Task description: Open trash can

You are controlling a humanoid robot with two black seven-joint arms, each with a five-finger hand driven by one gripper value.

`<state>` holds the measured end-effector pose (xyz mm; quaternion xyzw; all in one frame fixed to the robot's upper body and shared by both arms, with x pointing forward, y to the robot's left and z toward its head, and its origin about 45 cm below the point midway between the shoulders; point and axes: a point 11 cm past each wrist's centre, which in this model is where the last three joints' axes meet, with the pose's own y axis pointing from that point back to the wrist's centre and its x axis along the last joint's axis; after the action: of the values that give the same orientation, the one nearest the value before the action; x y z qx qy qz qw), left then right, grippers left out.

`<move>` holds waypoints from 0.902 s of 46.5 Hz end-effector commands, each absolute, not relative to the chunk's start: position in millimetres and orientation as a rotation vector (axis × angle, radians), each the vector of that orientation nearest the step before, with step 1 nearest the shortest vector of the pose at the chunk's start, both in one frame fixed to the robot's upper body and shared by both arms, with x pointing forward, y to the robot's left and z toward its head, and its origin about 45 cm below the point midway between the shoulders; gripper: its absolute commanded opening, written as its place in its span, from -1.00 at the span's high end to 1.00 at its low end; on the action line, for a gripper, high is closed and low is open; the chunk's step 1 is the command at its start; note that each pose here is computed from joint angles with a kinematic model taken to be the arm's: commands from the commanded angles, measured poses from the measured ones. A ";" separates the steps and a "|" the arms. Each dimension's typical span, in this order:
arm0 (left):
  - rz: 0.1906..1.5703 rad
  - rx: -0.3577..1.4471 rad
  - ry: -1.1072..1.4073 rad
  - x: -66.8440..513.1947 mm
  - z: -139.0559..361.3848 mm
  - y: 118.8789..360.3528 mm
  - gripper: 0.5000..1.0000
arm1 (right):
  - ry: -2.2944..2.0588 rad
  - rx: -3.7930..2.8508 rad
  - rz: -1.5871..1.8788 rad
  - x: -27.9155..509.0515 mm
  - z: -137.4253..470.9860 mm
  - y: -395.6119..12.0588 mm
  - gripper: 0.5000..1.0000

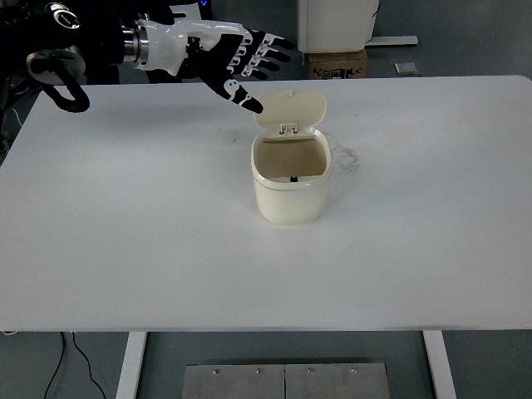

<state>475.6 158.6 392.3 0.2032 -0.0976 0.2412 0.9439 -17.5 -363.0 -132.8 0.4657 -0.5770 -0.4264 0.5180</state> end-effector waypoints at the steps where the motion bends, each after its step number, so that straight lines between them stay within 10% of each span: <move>1: 0.569 0.343 -0.165 482.2 396.6 171.2 -1.00 | -1.384 1.119 -1.022 -17.4 -132.8 -363.0 -0.97; 42: 1.376 -0.225 0.139 479.5 345.2 437.0 -1.00 | -1.384 1.119 -1.022 -17.4 -132.8 -363.0 -0.97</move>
<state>483.4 418.7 354.1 -0.0887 0.0539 0.6109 0.7849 -17.6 -363.0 -132.8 0.4659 -0.5769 -0.4264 0.5180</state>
